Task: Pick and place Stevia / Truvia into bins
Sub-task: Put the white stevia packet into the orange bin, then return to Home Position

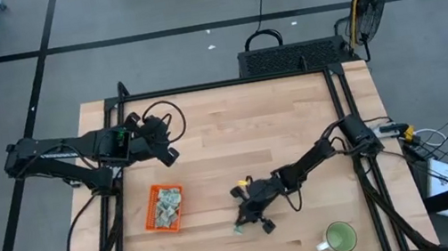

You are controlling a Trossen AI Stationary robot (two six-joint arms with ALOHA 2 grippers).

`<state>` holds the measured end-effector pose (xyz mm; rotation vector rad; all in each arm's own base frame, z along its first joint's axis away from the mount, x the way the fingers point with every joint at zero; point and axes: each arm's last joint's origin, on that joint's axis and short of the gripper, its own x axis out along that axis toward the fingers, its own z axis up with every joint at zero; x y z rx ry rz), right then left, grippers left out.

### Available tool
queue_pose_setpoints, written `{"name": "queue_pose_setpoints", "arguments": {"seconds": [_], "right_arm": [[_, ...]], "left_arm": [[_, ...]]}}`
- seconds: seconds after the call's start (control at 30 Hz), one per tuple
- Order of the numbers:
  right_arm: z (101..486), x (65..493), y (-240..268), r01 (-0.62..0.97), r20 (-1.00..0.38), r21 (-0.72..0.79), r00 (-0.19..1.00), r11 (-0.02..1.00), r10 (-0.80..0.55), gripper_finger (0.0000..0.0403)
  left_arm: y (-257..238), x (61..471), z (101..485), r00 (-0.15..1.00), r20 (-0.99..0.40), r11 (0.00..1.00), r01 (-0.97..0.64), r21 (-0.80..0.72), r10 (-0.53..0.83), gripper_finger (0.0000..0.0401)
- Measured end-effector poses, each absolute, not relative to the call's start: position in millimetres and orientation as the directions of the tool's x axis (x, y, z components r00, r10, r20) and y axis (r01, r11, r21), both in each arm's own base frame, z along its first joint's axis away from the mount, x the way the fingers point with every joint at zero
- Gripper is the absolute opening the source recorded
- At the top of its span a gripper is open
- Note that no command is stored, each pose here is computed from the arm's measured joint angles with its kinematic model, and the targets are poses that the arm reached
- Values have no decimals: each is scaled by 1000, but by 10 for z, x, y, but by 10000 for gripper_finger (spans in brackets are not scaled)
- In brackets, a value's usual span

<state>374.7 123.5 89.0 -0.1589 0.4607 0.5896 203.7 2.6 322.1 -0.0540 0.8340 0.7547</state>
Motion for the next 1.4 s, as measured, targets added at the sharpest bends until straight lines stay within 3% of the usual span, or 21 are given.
{"name": "queue_pose_setpoints", "arguments": {"seconds": [0.17, 0.4, 0.6, 0.7, 0.97, 1.4], "right_arm": [[1234, 4040, 1100, -532, -268, -188, 836, 825, 479, 16], [1785, 4601, 865, -422, -71, -283, 905, 861, 420, 6], [1633, 4999, 898, -418, -44, -358, 901, 835, 432, 20], [1538, 5191, 841, -344, -25, -371, 932, 862, 361, 20], [1193, 5487, 564, -232, -57, -232, 973, 945, 225, 10], [1245, 5467, 644, -302, -93, -254, 953, 919, 287, 121]], "left_arm": [[32, 2035, 3225, 425, -673, 730, -634, 256, 606, 120], [75, 2021, 3256, 373, -567, 636, -671, 382, 734, 120], [84, 2014, 3264, 357, -537, 607, -678, 414, 764, 120], [84, 2014, 3264, 358, -538, 610, -674, 417, 763, 120], [82, 2014, 3260, 360, -547, 620, -663, 421, 756, 120], [73, 2015, 3251, 371, -574, 655, -616, 437, 731, 120]]}}
